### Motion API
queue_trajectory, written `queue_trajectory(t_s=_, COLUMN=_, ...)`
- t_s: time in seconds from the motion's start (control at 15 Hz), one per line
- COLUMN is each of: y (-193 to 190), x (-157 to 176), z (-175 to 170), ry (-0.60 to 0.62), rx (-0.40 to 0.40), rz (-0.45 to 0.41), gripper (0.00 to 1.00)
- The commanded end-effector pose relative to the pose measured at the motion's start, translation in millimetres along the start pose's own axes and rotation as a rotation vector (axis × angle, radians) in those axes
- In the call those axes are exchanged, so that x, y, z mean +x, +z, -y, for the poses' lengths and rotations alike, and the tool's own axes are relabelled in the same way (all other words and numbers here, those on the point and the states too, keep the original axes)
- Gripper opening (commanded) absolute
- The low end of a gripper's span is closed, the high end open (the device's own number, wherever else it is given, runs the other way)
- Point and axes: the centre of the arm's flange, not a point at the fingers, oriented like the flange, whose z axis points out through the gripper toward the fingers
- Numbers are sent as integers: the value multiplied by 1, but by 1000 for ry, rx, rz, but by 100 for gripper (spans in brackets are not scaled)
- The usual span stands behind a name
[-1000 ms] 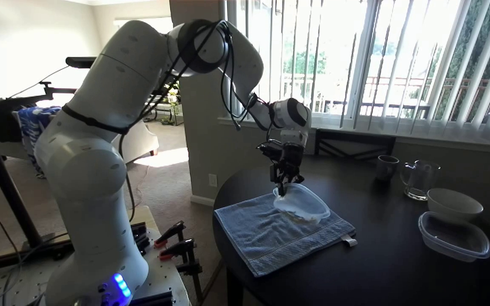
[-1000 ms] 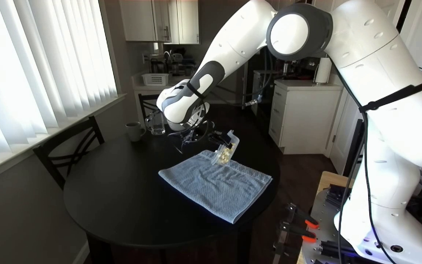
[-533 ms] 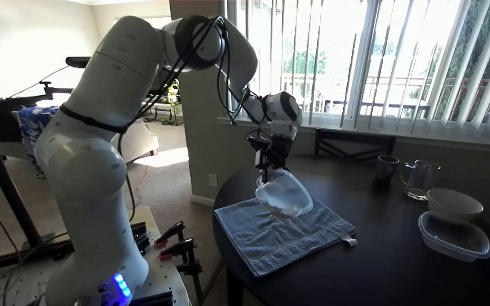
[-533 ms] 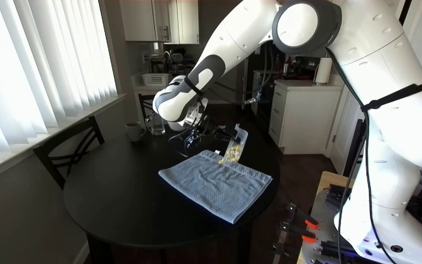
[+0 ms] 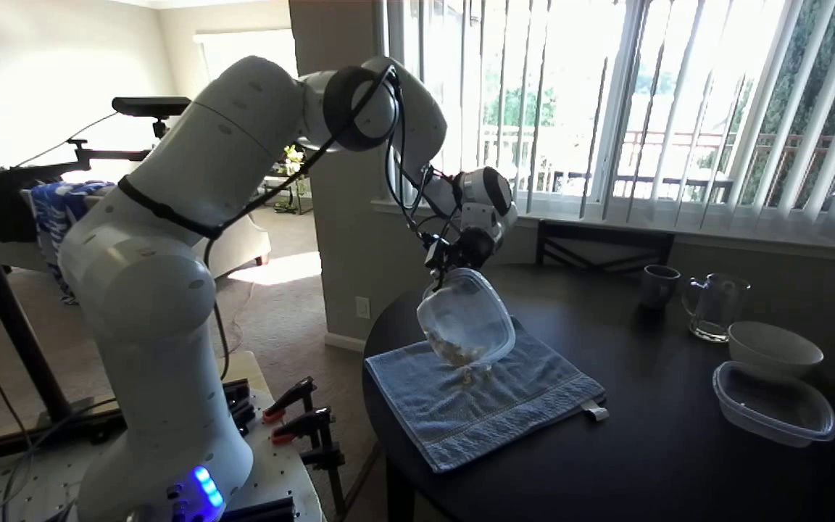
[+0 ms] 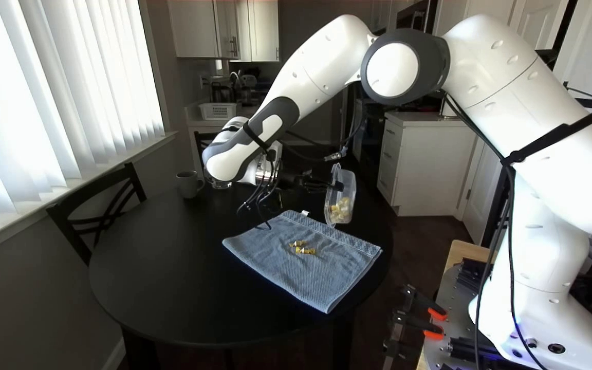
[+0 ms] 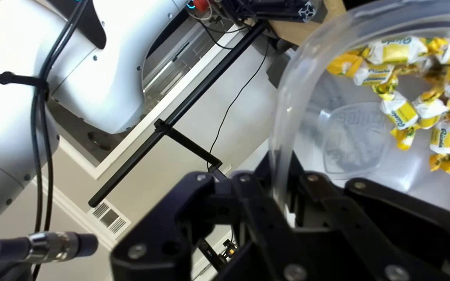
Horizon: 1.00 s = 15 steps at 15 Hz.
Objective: Pour out the sweets from the bowl
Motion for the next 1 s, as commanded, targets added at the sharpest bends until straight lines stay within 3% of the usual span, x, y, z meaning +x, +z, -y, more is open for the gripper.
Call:
queue_trajectory(t_s=0.0, y=-32, x=-3, z=9, ry=25, rx=-9, rz=-45, gripper=1)
queue_trajectory(t_s=0.93, y=-48, x=-23, z=29, ry=54, rx=68, rz=2, gripper=1)
